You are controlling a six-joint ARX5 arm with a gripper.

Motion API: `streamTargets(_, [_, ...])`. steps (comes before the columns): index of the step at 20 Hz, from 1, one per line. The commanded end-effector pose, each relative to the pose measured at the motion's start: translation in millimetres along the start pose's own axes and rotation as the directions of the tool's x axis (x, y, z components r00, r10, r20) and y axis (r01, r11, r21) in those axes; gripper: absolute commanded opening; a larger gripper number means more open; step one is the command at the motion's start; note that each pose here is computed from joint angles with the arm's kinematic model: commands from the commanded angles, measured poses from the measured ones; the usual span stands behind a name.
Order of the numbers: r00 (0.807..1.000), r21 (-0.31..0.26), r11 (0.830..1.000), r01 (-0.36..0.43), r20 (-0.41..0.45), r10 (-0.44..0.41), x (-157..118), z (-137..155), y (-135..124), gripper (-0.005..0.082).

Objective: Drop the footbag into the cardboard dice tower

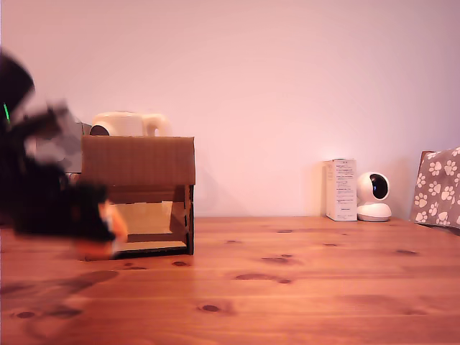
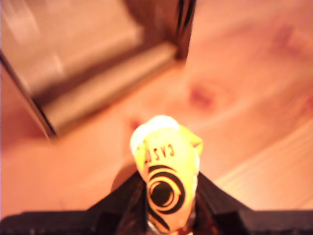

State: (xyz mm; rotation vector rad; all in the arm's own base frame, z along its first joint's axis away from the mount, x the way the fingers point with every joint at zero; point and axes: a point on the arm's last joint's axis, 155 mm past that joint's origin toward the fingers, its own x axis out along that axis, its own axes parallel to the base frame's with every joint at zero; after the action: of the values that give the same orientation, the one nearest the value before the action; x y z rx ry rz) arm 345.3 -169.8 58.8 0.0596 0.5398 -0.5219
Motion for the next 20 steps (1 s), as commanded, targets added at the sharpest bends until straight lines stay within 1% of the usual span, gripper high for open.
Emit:
streamTargets(1, [0.999, 0.007, 1.000, 0.012, 0.032, -0.012, -11.6, 14.8, -5.2, 0.0120])
streamTargets(5, [0.991, 0.023, 0.999, 0.023, 0.128, -0.026, -40.7, 49.5, -14.8, 0.0120])
streamTargets(9, [0.971, 0.041, 0.999, 0.021, 0.237, -0.030, -60.6, 80.9, -17.8, 0.0120])
streamTargets(11, [0.948, 0.054, 0.998, 0.018, 0.317, -0.034, -67.7, 101.3, -19.1, 0.0120])
streamTargets(13, [0.917, 0.067, 0.998, 0.014, 0.397, -0.039, -75.3, 123.3, -20.4, 0.0120])
streamTargets(18, [0.863, 0.094, 0.995, -0.017, 0.505, -0.033, -91.2, 181.3, -20.2, 0.0120])
streamTargets(19, [0.858, 0.092, 0.995, -0.023, 0.513, -0.027, -91.9, 191.7, -18.5, 0.0120])
streamTargets(20, [0.863, 0.090, 0.996, -0.025, 0.505, -0.024, -88.5, 200.1, -17.0, 0.0120])
